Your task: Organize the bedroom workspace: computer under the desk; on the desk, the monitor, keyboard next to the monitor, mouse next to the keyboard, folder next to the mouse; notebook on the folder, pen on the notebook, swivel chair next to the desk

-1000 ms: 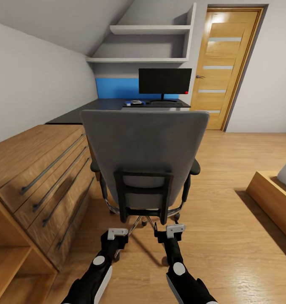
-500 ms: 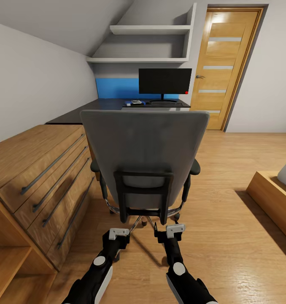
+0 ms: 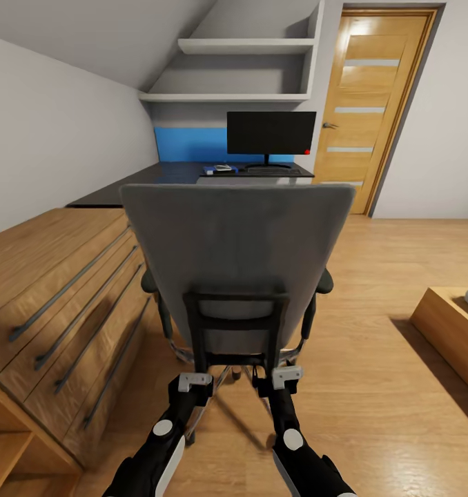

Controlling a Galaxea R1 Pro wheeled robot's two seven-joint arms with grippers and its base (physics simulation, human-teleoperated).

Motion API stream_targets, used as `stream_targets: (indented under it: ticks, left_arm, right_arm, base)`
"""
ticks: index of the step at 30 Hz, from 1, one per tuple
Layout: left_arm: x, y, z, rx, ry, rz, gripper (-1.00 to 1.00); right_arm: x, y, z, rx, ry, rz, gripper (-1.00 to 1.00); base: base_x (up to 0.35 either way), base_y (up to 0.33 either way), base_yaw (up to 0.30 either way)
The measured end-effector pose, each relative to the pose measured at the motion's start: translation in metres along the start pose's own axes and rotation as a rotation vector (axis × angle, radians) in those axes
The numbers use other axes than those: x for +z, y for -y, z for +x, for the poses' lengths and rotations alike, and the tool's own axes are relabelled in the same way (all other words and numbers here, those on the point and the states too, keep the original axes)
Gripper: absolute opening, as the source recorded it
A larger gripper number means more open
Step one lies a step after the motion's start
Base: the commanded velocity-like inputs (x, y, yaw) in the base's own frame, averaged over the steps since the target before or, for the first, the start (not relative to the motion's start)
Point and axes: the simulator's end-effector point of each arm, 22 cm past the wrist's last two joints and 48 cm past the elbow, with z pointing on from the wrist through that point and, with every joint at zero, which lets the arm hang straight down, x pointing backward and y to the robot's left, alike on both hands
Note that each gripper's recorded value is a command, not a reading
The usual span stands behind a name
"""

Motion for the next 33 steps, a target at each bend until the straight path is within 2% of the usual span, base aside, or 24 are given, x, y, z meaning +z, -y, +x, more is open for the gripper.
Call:
stream_targets:
  ticks: [14, 33]
  left_arm:
    - [0.0000, -0.0014, 0.0001, 0.000, 0.000, -0.003, 1.00]
    - [0.0000, -0.0027, -0.0003, 0.000, 0.002, -0.008, 1.00]
  right_arm:
    - [0.0000, -0.0003, -0.0003, 0.000, 0.001, -0.001, 1.00]
    - [-0.0002, -0.0012, 0.0004, -0.004, -0.001, -0.004, 1.00]
  base:
    - [0.095, -0.010, 0.000]
    - [0.158, -0.158, 0.000]
